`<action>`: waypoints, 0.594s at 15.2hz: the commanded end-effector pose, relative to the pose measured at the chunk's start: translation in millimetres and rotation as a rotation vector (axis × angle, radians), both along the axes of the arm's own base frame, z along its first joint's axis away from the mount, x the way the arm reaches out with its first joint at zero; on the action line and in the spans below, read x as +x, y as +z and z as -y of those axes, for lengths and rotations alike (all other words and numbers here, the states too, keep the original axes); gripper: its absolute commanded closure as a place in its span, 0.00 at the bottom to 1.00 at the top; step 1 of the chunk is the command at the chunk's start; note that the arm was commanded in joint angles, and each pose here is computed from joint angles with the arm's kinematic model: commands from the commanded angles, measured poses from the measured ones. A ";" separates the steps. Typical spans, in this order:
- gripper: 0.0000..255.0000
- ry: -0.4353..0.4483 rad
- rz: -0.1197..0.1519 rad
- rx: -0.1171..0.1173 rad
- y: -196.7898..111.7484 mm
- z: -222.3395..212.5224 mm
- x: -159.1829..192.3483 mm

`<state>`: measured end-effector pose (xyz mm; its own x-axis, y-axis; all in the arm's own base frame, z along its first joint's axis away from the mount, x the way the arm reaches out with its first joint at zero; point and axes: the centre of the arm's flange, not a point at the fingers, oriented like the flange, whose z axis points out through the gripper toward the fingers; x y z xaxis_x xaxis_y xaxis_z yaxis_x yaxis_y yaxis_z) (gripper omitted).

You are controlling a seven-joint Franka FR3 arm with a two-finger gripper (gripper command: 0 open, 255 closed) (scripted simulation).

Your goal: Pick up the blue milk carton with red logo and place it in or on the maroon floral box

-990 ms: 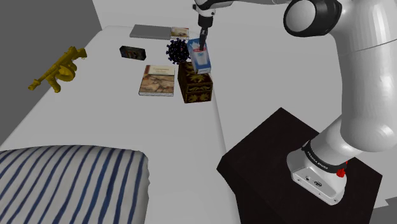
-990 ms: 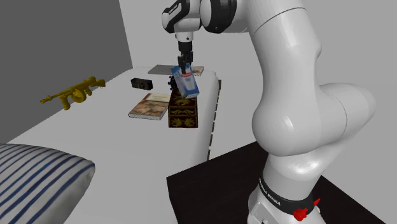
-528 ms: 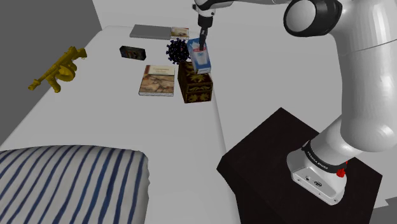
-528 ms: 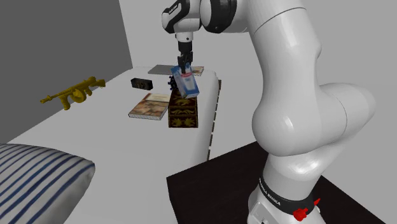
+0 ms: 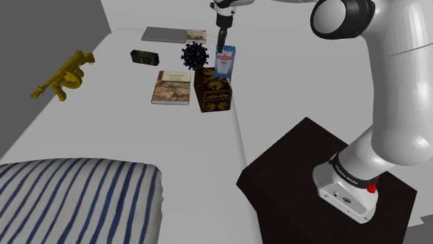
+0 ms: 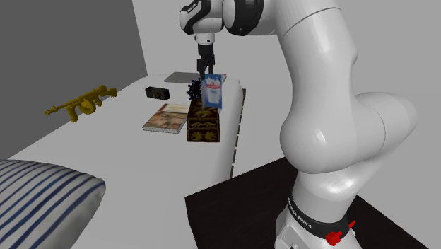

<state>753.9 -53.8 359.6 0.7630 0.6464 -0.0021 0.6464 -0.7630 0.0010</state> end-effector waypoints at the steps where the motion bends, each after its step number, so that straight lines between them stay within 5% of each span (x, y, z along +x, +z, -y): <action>1: 0.00 0.000 0.000 0.000 24.9 -0.6 1.3; 9: 0.00 0.000 0.000 0.000 35.3 -0.6 1.3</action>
